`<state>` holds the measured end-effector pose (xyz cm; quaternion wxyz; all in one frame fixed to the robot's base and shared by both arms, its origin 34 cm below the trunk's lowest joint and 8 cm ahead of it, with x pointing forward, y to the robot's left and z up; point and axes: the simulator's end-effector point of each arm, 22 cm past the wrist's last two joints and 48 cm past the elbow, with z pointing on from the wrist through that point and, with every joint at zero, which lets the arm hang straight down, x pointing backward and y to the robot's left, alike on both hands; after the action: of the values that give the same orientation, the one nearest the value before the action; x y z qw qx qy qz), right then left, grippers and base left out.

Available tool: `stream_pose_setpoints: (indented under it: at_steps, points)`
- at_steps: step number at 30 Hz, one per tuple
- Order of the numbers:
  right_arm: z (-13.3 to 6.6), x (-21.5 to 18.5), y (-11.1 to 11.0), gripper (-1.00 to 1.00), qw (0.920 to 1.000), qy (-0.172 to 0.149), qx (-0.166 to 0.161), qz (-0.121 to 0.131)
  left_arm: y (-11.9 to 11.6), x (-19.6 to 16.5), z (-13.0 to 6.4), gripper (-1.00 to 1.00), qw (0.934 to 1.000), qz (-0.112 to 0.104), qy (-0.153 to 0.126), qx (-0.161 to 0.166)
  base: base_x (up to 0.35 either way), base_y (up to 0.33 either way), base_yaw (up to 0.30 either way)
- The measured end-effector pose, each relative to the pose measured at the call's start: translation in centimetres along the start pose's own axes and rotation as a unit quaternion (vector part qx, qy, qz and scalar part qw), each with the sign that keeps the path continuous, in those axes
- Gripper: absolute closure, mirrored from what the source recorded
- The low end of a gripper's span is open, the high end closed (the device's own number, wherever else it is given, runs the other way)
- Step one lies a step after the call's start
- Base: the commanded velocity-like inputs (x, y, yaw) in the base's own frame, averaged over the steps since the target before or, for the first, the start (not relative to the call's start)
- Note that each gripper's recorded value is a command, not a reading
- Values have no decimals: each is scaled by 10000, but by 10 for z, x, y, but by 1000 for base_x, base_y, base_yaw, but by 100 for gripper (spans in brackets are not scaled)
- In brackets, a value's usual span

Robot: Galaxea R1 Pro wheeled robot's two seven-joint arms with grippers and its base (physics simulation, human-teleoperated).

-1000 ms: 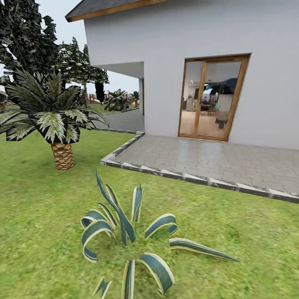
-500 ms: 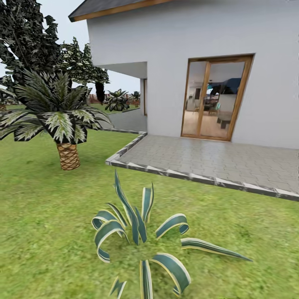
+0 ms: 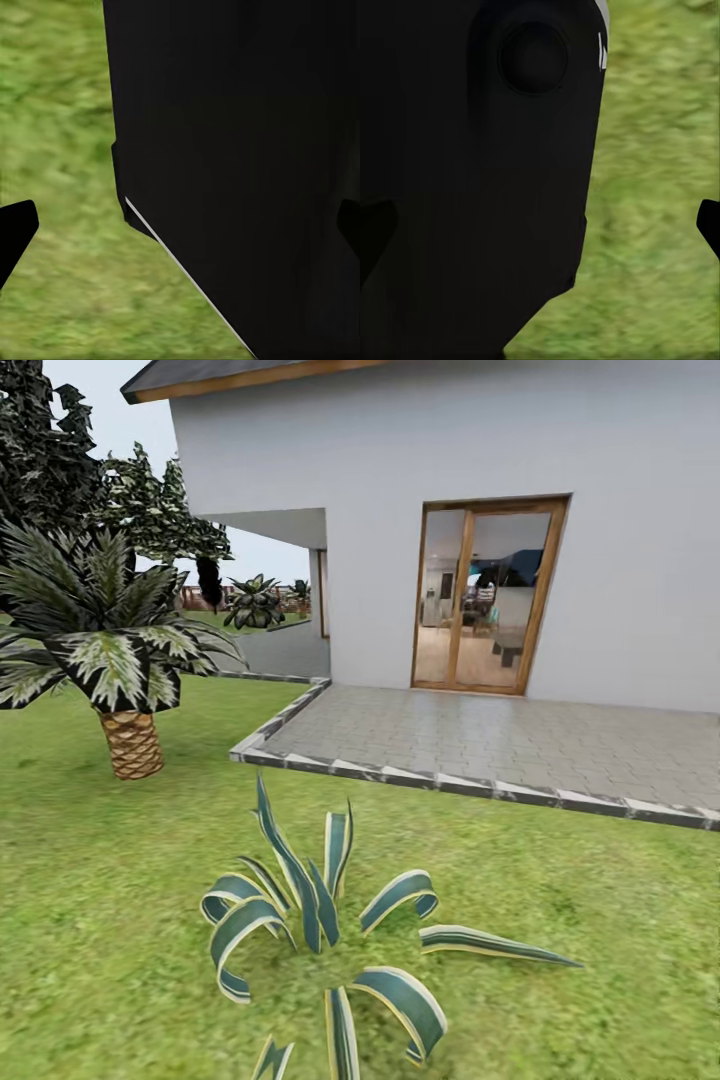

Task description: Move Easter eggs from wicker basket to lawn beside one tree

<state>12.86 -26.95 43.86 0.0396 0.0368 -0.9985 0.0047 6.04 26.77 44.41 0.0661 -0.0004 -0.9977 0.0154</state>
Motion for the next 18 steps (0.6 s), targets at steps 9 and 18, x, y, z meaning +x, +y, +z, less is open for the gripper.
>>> stream_pose_setpoints:
  at_steps: [9, 18]
  points:
    - [0, 0, 0, -100, 10000, 2, 0, -6, 0, 0, 0, -100, 10000, -1, 7, 6, 0, 310, -1]
    - [0, 0, 0, -100, 10000, 1, 0, -7, 0, 0, 0, -100, 10000, 0, 7, 6, 0, 337, 0]
